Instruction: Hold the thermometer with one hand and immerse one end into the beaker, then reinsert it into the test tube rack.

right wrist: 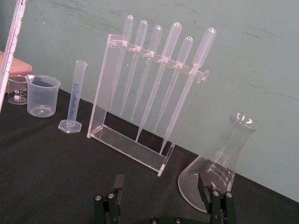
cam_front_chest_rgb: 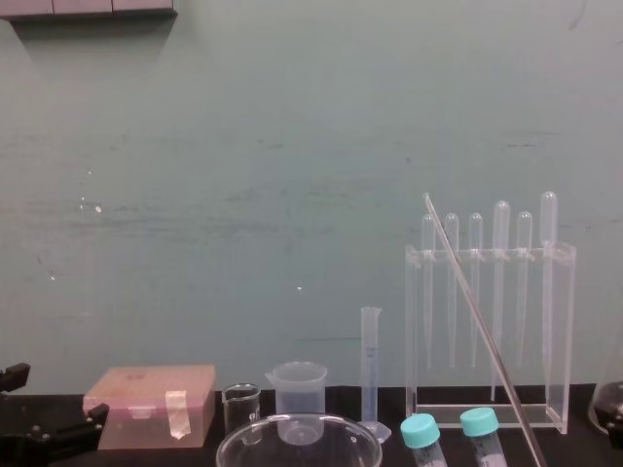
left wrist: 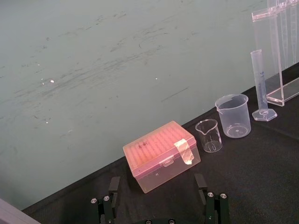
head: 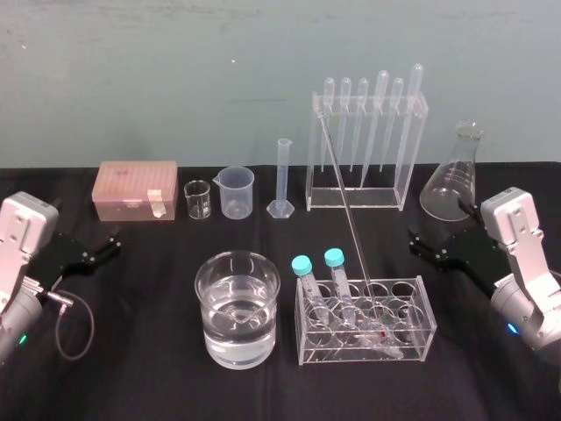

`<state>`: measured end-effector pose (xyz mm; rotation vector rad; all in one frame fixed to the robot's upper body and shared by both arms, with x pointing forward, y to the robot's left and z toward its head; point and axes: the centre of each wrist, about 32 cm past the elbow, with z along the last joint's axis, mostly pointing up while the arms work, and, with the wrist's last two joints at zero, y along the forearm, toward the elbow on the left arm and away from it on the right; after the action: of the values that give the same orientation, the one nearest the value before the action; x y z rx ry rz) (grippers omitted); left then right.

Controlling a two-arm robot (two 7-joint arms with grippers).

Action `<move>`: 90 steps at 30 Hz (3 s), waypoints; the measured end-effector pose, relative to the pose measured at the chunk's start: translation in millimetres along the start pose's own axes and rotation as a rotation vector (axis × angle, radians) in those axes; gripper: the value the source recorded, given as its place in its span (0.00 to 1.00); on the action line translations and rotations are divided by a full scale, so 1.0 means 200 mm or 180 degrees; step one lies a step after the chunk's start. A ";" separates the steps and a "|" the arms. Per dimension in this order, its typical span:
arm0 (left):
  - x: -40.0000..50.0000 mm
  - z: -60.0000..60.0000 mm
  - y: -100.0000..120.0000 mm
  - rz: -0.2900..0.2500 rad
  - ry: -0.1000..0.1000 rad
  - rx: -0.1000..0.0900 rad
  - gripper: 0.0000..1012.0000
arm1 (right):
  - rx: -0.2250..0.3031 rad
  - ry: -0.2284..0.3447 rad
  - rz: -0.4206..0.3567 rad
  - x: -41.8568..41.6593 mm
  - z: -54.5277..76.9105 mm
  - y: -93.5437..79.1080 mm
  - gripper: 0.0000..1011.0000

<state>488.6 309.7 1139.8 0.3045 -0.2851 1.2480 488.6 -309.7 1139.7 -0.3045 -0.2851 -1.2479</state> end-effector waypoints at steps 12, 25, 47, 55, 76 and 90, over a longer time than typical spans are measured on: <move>0.000 0.00 0.00 0.0000 0.0000 0.0000 1.00 | 0.0000 0.0000 0.0000 0.000 0.00 0.00 0.99; 0.000 0.00 0.00 0.0000 0.0000 0.0000 1.00 | 0.0000 0.0000 0.0000 0.000 0.00 0.00 0.99; 0.000 0.00 0.00 0.0000 0.0000 0.0000 1.00 | 0.0000 0.0000 0.0000 0.000 0.00 0.00 0.99; 0.000 0.00 0.00 0.0000 0.0000 0.0000 1.00 | 0.0028 0.0117 0.0091 0.070 0.08 0.01 0.99; 0.000 0.00 0.00 0.0000 0.0000 0.0000 1.00 | 0.0033 0.1245 0.1474 0.223 0.65 0.07 0.99; 0.000 0.00 0.00 0.0000 0.0000 0.0000 1.00 | -0.0182 0.1300 0.1527 0.133 0.73 0.21 0.99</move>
<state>488.6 309.7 1139.8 0.3046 -0.2850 1.2479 530.6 -265.3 1282.6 -0.1476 0.1704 -0.8176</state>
